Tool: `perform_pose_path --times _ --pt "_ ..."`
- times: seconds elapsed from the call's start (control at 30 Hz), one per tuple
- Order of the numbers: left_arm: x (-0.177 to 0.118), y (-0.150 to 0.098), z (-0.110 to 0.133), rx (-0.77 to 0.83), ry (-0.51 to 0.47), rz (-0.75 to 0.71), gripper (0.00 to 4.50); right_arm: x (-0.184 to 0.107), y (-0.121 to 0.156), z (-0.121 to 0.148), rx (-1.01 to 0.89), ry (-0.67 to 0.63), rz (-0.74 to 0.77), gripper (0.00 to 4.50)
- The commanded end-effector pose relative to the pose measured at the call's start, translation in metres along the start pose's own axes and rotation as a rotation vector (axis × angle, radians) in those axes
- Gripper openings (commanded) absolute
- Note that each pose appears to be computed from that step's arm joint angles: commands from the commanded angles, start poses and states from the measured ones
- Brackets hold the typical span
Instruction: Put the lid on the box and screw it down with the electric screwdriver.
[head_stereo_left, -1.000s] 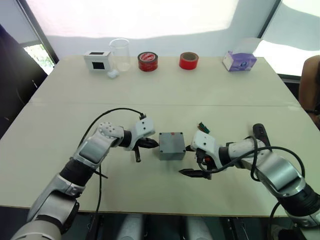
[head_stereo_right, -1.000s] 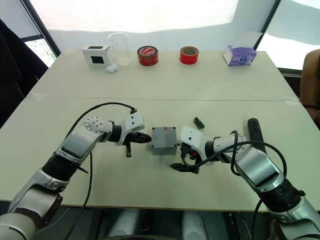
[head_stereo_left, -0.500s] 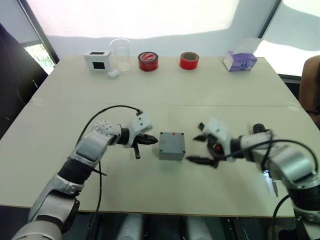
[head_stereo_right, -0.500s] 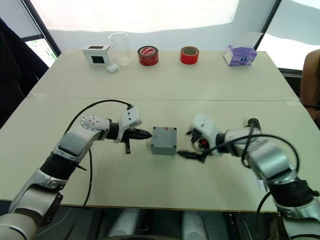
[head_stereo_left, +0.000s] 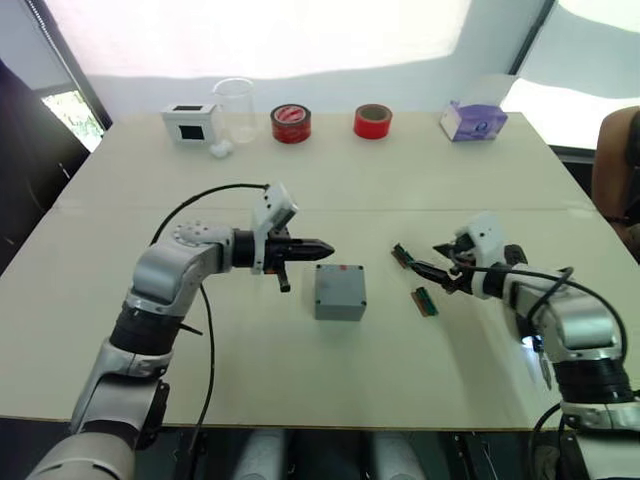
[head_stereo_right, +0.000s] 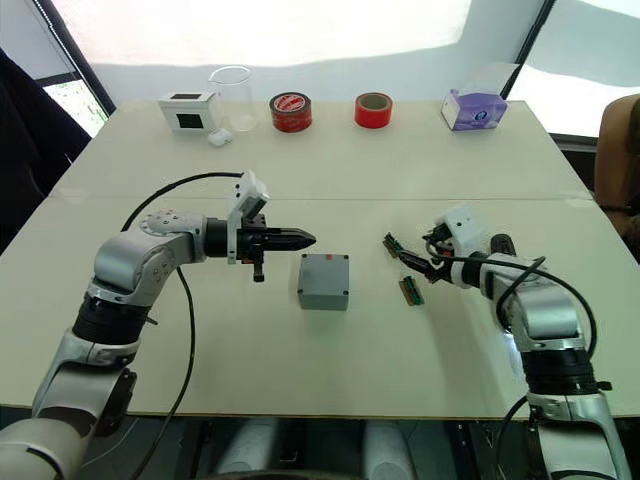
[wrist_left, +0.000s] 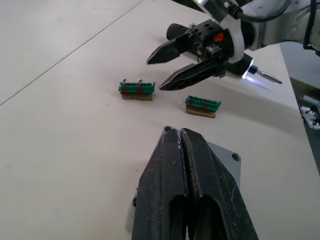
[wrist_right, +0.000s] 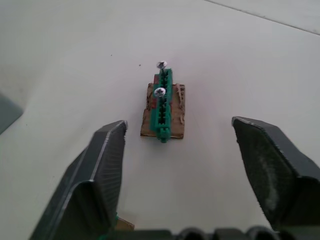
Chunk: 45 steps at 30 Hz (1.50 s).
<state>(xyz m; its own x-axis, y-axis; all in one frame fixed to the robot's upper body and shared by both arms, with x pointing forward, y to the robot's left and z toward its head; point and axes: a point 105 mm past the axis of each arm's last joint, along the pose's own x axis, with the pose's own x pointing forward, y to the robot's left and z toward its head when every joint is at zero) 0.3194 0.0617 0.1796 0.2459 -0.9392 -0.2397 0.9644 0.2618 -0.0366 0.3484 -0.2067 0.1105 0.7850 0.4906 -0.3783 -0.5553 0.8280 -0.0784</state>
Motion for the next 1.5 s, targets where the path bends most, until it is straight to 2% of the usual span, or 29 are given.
perform_pose_path --times 0.03,0.07,0.63,0.73,0.8,0.83,1.2,1.5 --pt "-0.002 -0.005 0.008 0.038 -0.01 -0.011 0.0 0.002 -0.003 0.014 -0.038 -0.064 -0.018 2.03" --pt "-0.002 -0.005 0.007 0.038 -0.008 -0.01 0.0 0.003 -0.002 0.015 -0.04 -0.067 -0.015 1.67" --pt "0.002 -0.009 0.002 0.045 0.009 -0.013 0.0 0.015 0.005 0.022 -0.059 -0.1 -0.001 1.67" --pt "0.001 -0.008 0.001 0.047 0.013 -0.009 0.0 0.016 0.006 0.021 -0.065 -0.097 0.002 0.9" --pt "0.001 -0.008 0.001 0.046 0.013 -0.008 0.0 0.016 0.006 0.02 -0.067 -0.097 0.002 0.08" --pt "0.002 -0.008 0.001 0.046 0.013 -0.007 0.0 0.016 0.006 0.02 -0.067 -0.097 0.001 0.03" --pt "0.001 -0.008 0.0 0.044 0.011 -0.003 0.0 0.012 0.004 0.024 -0.08 -0.113 -0.013 0.03" --pt "-0.005 -0.002 0.0 0.033 0.005 0.019 0.0 -0.008 0.006 0.066 -0.107 -0.23 -0.013 0.03"
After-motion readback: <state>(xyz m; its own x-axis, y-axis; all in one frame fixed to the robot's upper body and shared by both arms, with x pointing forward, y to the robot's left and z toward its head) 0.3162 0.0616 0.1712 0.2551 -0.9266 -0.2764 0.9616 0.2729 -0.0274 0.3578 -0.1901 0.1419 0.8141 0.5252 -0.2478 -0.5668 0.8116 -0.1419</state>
